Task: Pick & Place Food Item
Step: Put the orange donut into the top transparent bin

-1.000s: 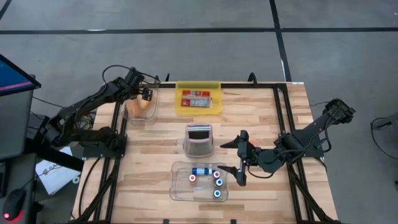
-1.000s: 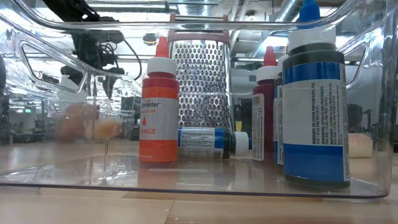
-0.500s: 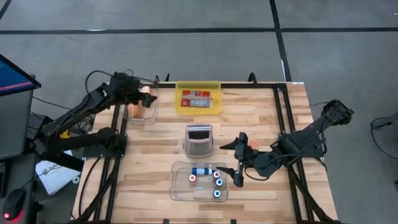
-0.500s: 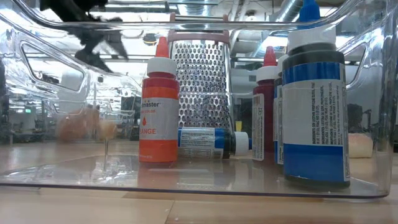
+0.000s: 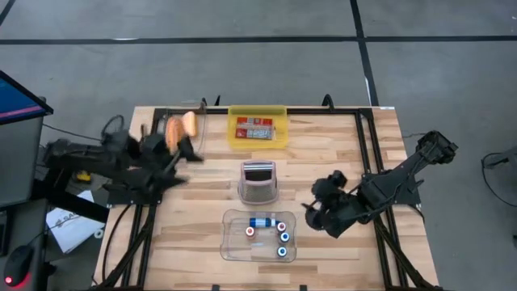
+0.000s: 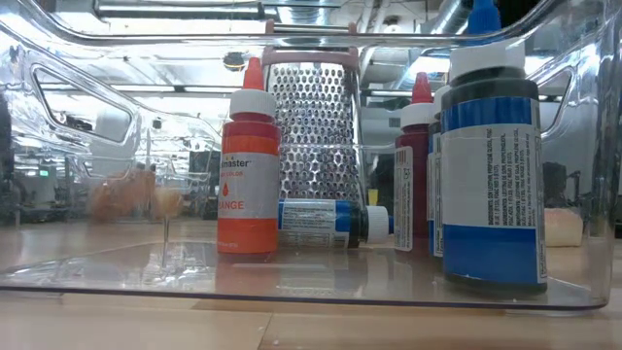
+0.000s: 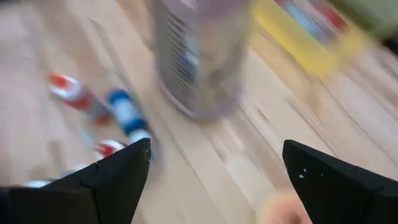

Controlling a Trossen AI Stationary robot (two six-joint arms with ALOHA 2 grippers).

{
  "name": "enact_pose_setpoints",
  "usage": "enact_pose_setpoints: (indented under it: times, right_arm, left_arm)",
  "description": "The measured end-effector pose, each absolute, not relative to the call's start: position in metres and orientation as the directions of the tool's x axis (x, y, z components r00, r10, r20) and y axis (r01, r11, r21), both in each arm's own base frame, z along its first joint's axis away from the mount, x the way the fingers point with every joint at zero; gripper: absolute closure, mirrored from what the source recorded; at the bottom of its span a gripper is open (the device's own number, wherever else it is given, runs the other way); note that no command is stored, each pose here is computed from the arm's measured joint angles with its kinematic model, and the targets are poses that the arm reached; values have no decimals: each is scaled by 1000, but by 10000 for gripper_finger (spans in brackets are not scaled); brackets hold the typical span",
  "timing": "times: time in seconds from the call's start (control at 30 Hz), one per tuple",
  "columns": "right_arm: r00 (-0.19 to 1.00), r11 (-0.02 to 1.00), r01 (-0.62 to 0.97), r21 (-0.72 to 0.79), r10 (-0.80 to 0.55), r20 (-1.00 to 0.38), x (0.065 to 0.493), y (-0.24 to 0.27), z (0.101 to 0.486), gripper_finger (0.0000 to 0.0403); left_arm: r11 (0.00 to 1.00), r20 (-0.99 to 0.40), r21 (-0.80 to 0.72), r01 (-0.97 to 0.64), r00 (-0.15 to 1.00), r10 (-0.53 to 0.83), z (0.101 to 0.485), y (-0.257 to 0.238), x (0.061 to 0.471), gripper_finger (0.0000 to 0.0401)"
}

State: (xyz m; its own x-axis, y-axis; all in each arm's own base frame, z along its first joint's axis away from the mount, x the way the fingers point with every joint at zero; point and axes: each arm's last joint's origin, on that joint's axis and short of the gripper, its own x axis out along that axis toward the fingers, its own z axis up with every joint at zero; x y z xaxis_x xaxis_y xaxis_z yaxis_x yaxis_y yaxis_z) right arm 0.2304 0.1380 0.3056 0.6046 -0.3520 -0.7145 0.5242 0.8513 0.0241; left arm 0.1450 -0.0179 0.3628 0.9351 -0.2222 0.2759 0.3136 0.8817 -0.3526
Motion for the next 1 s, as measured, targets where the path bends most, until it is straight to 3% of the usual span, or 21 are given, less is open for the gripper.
enact_pose_setpoints:
  times: [0.13, 0.33, 0.47, 0.57, 0.8, 1.0]
  right_arm:
    - [470, 794, 607, -35, -394, -790, 218, 128, 300, 49]
    - [235, 847, 524, -90, -246, -940, 227, 127, 279, 49]
    - [-3, 855, 472, -213, -240, -971, 233, 122, 258, 49]
    - [-109, 845, 441, -303, -285, -952, 239, 114, 246, 49]
    - [-15, 869, 415, -269, -290, -957, 269, 103, 228, 49]
    - [35, 847, 483, -222, -272, -962, 245, 86, 215, 50]
  left_arm:
    - [853, 391, -164, 496, 826, -405, 349, -52, 147, 64]
    - [774, 407, -36, 632, 717, -567, 333, -86, 151, 64]
    - [753, 422, -22, 657, 689, -589, 338, -92, 153, 64]
    - [753, 404, -25, 658, 696, -594, 335, -93, 154, 64]
    - [743, 393, -24, 669, 689, -608, 334, -94, 155, 64]
    - [742, 396, -26, 670, 688, -608, 334, -94, 155, 64]
